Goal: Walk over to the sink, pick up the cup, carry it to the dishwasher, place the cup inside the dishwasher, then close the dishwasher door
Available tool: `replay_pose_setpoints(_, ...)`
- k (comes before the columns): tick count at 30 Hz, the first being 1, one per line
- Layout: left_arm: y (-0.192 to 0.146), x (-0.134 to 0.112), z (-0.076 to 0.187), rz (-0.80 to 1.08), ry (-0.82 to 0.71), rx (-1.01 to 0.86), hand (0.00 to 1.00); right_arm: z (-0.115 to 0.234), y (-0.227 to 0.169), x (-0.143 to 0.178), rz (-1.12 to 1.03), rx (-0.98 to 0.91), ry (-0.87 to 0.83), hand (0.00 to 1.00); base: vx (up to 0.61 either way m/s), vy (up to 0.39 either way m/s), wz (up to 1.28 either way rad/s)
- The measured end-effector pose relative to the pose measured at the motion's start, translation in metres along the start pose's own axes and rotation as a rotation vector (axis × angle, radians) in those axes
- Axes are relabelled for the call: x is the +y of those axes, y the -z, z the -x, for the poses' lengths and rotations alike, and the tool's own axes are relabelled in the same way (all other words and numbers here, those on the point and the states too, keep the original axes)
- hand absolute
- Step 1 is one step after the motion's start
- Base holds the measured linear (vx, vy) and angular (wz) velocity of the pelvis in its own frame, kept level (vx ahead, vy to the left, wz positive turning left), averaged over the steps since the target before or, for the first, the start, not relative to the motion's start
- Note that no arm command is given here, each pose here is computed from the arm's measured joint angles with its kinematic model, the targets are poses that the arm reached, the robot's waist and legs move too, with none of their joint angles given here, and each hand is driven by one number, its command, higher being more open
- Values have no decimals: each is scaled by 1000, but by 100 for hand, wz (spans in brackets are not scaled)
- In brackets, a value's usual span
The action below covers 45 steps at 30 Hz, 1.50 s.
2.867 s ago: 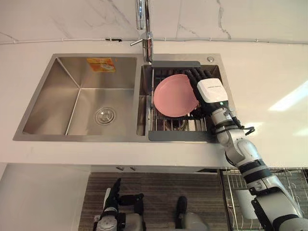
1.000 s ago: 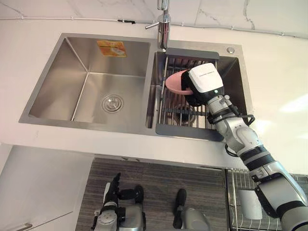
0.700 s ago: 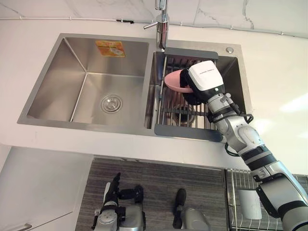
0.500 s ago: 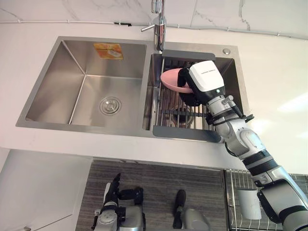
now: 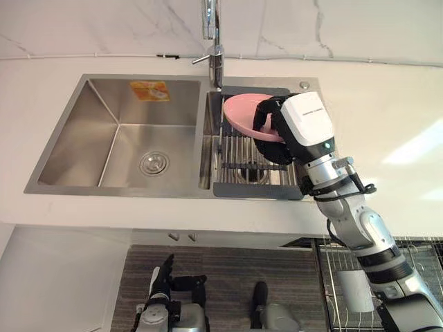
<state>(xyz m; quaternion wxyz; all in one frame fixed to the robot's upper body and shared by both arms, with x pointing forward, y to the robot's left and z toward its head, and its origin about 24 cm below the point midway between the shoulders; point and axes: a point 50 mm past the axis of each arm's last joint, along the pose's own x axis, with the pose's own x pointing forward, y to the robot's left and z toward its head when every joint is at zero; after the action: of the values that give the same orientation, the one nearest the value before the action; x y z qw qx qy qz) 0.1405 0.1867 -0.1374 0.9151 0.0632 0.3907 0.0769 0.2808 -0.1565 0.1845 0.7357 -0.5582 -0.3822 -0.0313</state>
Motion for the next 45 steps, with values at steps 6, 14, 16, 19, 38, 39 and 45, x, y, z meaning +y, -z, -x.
replay_pose_setpoints(6,8,-1,2,-22,7,36,100,17,-7,-26,-18,22,136,0,-33,-4,-6)
replay_pose_setpoints(14,14,-2,3,-41,12,61,100,29,-16,-49,-55,25,290,0,-30,0,-15)
replay_pose_setpoints(16,15,-3,4,-58,21,62,100,32,-16,-52,-52,27,301,0,-18,3,-19)
replay_pose_setpoints(19,15,-5,4,-70,30,62,100,42,-13,-55,-36,62,300,0,-8,1,-16)
replay_pose_setpoints(38,35,-10,13,-88,49,128,100,119,28,-64,97,506,283,0,16,14,-43)
replay_pose_setpoints(39,35,-12,13,-94,56,125,100,121,29,-63,101,517,281,0,-11,11,-56)
replay_pose_setpoints(45,29,-27,14,-101,103,84,100,146,54,-69,195,673,278,0,-55,12,-31)
